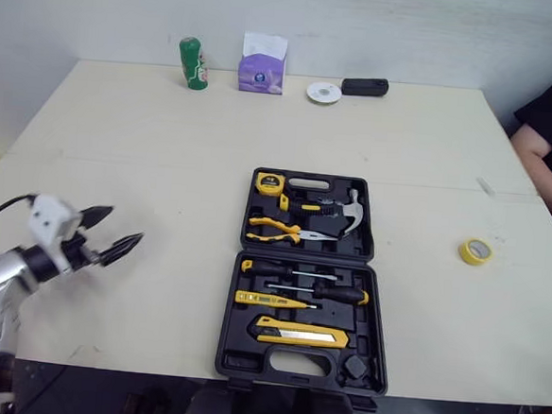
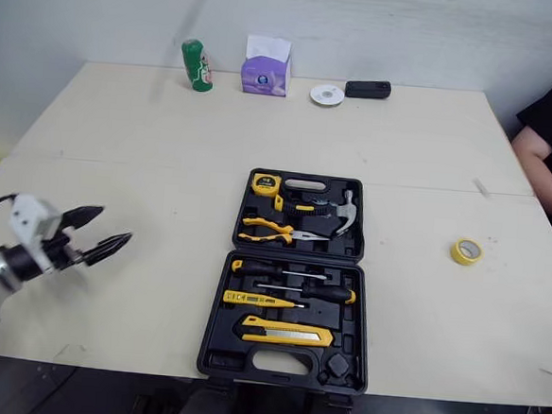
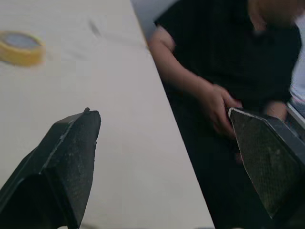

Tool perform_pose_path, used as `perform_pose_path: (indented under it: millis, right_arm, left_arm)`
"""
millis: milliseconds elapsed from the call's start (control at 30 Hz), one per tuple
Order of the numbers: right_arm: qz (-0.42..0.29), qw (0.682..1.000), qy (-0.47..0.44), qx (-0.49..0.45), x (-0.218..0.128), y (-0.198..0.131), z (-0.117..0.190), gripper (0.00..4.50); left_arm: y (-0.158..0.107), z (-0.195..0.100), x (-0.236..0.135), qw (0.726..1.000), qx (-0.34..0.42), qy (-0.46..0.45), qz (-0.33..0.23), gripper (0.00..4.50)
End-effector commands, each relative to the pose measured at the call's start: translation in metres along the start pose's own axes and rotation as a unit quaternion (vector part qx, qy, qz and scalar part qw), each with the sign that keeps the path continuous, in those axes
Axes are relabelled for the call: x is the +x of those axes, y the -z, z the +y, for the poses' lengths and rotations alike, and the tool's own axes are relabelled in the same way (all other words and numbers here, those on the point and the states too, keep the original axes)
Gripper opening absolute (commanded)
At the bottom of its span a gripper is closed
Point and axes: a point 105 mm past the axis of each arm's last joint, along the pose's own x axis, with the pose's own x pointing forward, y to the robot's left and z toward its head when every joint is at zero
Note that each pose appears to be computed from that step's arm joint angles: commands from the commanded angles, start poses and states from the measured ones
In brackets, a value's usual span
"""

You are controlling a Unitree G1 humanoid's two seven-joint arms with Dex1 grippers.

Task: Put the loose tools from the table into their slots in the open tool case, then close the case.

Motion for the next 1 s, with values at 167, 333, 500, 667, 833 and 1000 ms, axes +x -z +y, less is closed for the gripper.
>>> perform_pose_path:
  millis: [167, 333, 500, 667, 833, 1000]
  right_arm:
    - [-0.018, 0.998, 0.051, -0.023, -0.016, -0.008, -0.026, 4.50]
    - [-0.067, 0.994, 0.071, 0.042, 0.004, -0.021, -0.005, 4.50]
    - [-0.103, 0.988, 0.025, 0.116, 0.053, -0.061, 0.025, 4.50]
    - [-0.066, 0.990, -0.036, 0.117, 0.090, -0.092, 0.054, 4.50]
    - [-0.031, 0.986, -0.153, 0.063, 0.117, -0.125, 0.085, 4.50]
    - [0.020, 0.932, -0.361, -0.031, 0.127, -0.166, 0.132, 4.50]
  left_arm:
    - [0.003, 0.035, -0.046, 0.991, -0.011, -0.131, -0.021, 4.45]
    - [-0.001, 0.026, -0.032, 0.991, -0.023, -0.125, -0.029, 4.45]
    - [-0.027, 0.002, -0.006, 0.996, -0.033, -0.060, -0.065, 4.45]
    - [-0.070, -0.030, 0.023, 0.992, -0.013, 0.023, -0.120, 4.45]
    - [-0.102, -0.077, 0.051, 0.980, 0.032, 0.141, -0.139, 4.45]
    - [-0.129, -0.135, 0.070, 0.941, 0.086, 0.291, -0.151, 4.45]
